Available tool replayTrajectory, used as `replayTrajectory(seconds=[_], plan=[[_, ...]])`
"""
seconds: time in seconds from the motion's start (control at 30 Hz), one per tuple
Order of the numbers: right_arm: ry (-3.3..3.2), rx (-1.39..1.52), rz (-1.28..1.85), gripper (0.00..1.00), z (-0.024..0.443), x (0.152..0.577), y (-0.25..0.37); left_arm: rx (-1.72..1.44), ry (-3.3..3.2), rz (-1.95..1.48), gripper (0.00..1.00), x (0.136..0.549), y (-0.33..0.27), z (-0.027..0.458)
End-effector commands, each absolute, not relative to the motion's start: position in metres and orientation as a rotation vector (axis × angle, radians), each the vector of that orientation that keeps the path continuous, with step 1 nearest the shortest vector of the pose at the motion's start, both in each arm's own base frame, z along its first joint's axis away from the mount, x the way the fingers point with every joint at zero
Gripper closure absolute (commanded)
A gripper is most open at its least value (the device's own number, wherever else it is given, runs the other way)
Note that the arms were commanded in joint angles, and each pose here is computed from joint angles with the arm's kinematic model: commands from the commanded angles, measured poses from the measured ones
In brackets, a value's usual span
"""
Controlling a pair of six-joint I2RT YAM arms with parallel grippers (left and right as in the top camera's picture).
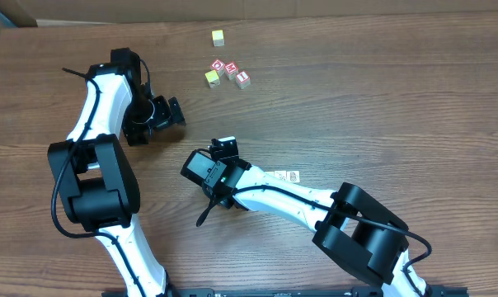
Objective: Flip 5 blocks
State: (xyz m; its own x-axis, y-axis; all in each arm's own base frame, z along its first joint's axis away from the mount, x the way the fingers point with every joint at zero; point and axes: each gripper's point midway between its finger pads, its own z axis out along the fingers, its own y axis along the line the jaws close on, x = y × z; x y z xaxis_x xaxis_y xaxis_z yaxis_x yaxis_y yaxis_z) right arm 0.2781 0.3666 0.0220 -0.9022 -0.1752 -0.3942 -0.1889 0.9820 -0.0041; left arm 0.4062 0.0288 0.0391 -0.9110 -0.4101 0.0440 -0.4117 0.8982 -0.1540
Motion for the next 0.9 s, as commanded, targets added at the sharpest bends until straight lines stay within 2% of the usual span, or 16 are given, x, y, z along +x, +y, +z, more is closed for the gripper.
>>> replayTrajectory(seconds=[0.0, 0.2, 0.43, 0.53, 0.67, 0.87], plan=[[2.702, -0.219, 0.061, 0.84, 0.032, 0.287, 0.362, 0.662, -3.083, 0.251, 0.00, 0.411, 0.030, 0.050], [2.723, -0.241, 0.194, 0.79, 0.047, 0.285, 0.383, 0.663, -3.083, 0.251, 0.00, 0.411, 0.030, 0.050], [2.665, -0.168, 0.296, 0.78, 0.135, 0.299, 0.372, 0.663, -3.083, 0.251, 0.00, 0.411, 0.030, 0.050], [2.658, -0.099, 0.296, 0.79, 0.162, 0.307, 0.344, 0.662, -3.083, 0.251, 0.00, 0.411, 0.030, 0.050], [2.716, 0.052, 0.215, 0.86, 0.188, 0.312, 0.277, 0.662, -3.083, 0.251, 0.00, 0.411, 0.030, 0.050], [2.773, 0.297, 0.089, 0.96, 0.199, 0.322, 0.191, 0.662, -3.083, 0.251, 0.00, 0.411, 0.030, 0.050]])
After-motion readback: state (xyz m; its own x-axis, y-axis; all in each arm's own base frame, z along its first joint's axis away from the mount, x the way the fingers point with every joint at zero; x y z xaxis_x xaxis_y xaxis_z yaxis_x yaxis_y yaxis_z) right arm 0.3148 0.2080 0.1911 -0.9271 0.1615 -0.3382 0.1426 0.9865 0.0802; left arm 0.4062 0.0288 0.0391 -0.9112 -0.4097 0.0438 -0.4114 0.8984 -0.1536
